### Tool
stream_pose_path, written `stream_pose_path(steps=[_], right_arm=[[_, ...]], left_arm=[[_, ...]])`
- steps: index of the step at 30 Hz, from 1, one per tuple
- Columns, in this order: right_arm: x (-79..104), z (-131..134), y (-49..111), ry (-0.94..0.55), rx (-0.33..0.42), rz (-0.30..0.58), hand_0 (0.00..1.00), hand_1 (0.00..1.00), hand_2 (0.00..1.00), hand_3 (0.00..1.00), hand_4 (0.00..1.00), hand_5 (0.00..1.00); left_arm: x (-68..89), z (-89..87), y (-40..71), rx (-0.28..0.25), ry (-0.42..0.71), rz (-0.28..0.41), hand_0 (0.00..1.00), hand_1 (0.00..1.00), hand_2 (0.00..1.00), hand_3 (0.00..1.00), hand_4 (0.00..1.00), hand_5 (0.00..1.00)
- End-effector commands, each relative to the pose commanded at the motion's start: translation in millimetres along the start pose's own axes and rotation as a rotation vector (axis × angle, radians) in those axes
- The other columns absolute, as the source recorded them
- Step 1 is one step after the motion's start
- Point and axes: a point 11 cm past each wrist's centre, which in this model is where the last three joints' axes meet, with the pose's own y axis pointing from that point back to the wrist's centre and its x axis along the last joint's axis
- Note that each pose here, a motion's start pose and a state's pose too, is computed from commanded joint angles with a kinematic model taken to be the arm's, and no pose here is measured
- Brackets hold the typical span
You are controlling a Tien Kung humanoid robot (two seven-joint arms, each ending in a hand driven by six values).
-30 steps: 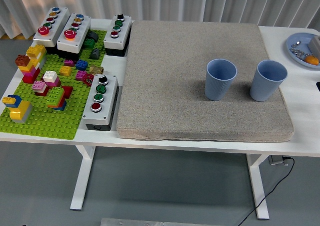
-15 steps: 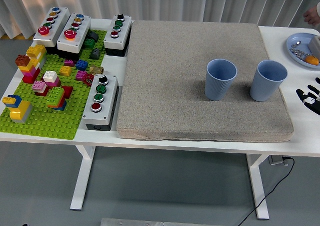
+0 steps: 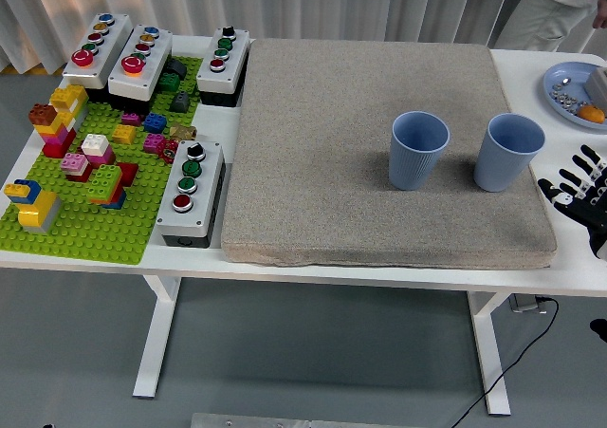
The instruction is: Pick cup pour cup place
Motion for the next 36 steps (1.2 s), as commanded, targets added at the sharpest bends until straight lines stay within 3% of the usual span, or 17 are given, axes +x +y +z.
stream_pose_path(steps=[12,13,18,19,36], right_arm=[[-8.8,-0.2,-3.8,0.060,-0.002,0.024,0.886,0.833,0.952,0.943,0.880,0.293],[-9.2,-0.1,-3.8,0.059,-0.001,0.025,0.884,0.824,0.946,0.933,0.976,0.558],[-15.3,0.3,-3.4,0.050,-0.004,0.006,0.884,0.824,0.946,0.933,0.976,0.558],[-16.6,0.4,-3.2,0.053,-0.004,0.001,0.887,0.824,0.946,0.928,0.982,0.671],[-25.7,4.2,-1.3,0.086,-0.023,-0.038,0.896,0.828,0.953,0.930,0.978,0.653]], left_arm=[[0.0,-0.4,0.0,0.001,-0.003,-0.001,0.695,0.681,0.740,0.675,0.474,0.979],[0.1,-0.4,0.0,0.001,-0.003,0.000,0.695,0.681,0.740,0.675,0.471,0.980],[0.6,-0.6,0.0,0.002,-0.005,0.000,0.695,0.681,0.740,0.675,0.471,0.980],[0.7,-0.5,0.0,0.002,-0.006,0.000,0.695,0.680,0.739,0.674,0.471,0.981],[-0.3,0.4,0.0,0.000,-0.007,-0.001,0.695,0.680,0.739,0.673,0.470,0.980]])
